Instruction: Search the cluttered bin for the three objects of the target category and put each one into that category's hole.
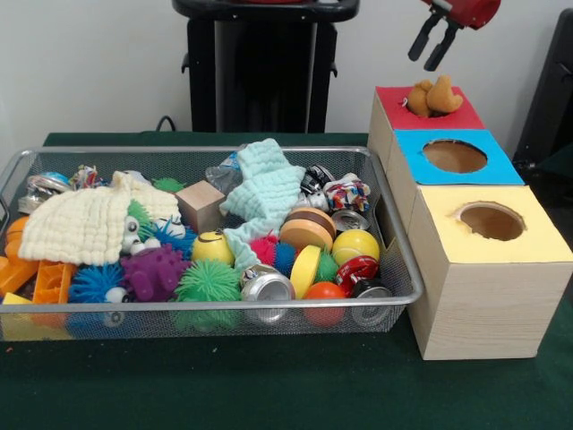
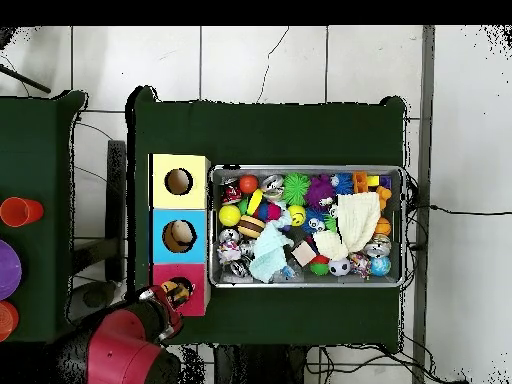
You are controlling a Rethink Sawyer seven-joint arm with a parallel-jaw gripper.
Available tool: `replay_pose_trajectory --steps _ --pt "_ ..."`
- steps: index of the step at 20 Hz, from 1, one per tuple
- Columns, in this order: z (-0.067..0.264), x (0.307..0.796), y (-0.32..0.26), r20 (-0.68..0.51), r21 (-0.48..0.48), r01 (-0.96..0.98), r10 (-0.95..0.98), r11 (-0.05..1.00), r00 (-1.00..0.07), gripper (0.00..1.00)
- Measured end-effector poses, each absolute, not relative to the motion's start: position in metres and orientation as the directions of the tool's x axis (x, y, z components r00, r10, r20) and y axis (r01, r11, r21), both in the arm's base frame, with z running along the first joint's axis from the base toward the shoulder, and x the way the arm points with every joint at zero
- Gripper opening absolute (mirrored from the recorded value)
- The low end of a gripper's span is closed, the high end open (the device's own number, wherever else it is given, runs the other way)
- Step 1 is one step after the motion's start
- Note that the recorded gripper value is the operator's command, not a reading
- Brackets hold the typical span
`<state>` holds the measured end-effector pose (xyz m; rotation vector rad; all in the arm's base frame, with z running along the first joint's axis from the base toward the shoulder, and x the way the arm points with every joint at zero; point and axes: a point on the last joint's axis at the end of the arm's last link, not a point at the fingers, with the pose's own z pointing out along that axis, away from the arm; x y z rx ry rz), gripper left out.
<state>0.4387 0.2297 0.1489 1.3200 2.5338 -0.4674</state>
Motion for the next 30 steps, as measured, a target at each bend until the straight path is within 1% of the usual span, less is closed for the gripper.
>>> replay_pose_trajectory --steps 9,15,22,30 --pt "0.149 0.439 0.230 -0.359 -0.168 0.825 0.746 0.540 -0.561 0.00" --pt "0.149 0.435 0.228 -0.359 -0.185 0.817 0.736 0.547 -0.574 0.00" --pt "0.151 0.424 0.230 -0.328 -0.257 0.804 0.734 0.536 -0.595 0.00" --pt "0.143 0.423 0.244 -0.318 -0.291 0.782 0.715 0.551 -0.622 0.00"
